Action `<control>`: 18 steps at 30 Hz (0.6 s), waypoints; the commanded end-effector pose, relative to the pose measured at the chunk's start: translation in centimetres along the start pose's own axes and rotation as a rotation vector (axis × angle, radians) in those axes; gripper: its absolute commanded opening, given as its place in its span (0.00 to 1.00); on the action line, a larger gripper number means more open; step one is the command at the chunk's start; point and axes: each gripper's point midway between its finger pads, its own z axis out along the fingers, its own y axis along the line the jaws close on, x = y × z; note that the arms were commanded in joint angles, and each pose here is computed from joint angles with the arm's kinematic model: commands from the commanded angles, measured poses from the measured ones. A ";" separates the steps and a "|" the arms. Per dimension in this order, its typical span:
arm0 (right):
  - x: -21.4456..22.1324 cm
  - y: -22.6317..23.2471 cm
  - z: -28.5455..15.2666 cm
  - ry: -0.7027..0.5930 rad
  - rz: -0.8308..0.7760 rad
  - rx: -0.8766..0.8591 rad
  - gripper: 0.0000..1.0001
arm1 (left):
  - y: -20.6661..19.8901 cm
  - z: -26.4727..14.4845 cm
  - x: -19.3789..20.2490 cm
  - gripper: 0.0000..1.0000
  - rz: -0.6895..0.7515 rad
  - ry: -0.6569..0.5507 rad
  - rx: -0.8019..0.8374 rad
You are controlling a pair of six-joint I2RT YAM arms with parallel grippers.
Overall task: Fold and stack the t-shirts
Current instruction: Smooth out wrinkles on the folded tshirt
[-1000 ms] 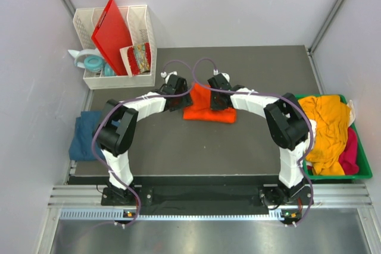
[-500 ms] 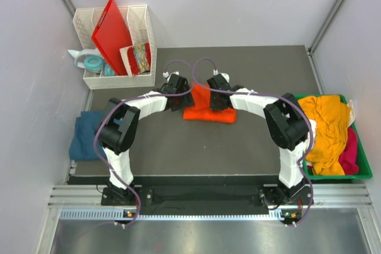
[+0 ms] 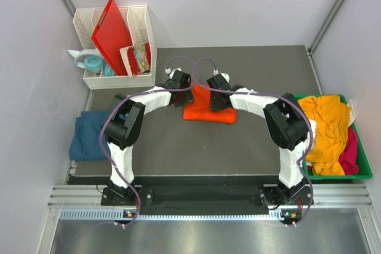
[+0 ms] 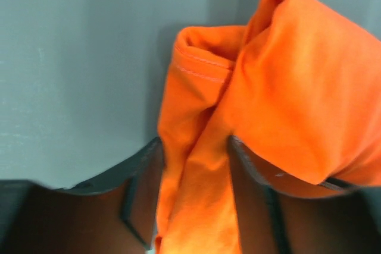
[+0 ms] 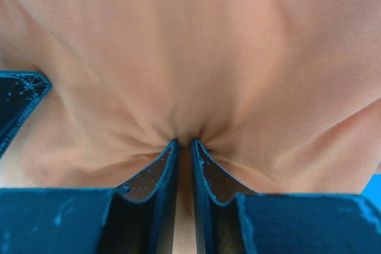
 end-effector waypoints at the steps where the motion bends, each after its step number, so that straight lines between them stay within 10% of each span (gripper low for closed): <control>1: 2.1 0.9 -0.2 0.064 -0.016 -0.012 0.15 | 5.2 0.2 5.2 0.48 0.039 0.141 -0.164; 12: 2.0 1.1 -0.8 0.054 0.003 -0.026 0.16 | 6.7 0.3 10.0 0.06 0.057 0.267 -0.167; 18: 1.6 0.9 -1.1 0.040 -0.004 -0.021 0.17 | 6.4 0.3 10.7 0.01 0.069 0.278 -0.143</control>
